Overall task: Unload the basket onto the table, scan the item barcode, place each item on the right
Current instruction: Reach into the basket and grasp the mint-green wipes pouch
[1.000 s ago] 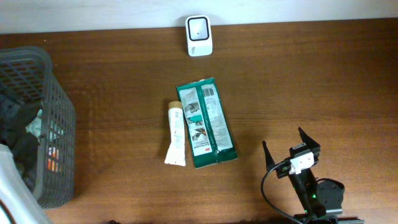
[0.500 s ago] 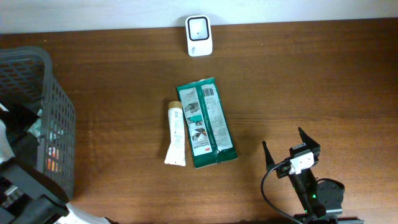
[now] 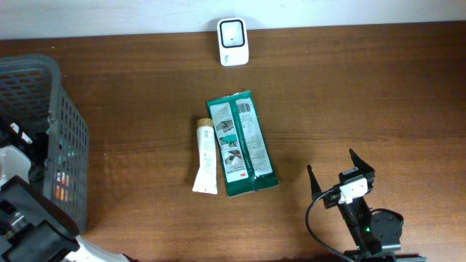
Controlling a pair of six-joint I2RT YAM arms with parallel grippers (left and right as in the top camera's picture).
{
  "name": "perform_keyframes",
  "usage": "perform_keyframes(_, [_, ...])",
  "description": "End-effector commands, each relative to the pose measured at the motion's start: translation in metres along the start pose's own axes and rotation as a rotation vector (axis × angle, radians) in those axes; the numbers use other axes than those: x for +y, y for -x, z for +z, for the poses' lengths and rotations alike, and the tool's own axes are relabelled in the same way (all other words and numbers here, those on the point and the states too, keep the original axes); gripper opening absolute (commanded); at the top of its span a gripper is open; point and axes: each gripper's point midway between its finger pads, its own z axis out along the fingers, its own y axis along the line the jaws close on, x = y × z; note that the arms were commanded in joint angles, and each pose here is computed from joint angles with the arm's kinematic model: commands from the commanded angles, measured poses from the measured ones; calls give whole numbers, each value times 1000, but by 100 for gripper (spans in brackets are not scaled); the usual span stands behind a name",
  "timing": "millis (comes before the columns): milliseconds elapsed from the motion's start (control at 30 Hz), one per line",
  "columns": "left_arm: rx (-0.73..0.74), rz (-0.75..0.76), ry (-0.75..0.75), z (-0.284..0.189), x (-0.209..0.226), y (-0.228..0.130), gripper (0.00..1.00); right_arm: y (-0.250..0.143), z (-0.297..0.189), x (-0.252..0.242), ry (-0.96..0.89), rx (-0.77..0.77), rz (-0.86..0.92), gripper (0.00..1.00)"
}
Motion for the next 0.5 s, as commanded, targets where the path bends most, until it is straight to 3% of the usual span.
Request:
perform_keyframes(0, [121,0,46,31,15,-37,31,-1,0,1,2,1,4,98])
perform_keyframes(33, [123,-4,41,31,14,-37,16,-1,0,1,2,1,4,98])
perform_keyframes(67, [122,-4,35,31,13,-36,10,-1,0,1,2,1,4,98])
perform_keyframes(233, [79,-3,-17,11,1,-14,0,-1,0,1,2,1,4,98])
perform_keyframes(467, [-74,6,-84,-77,-21,42,0,-1,0,1,2,1,4,98])
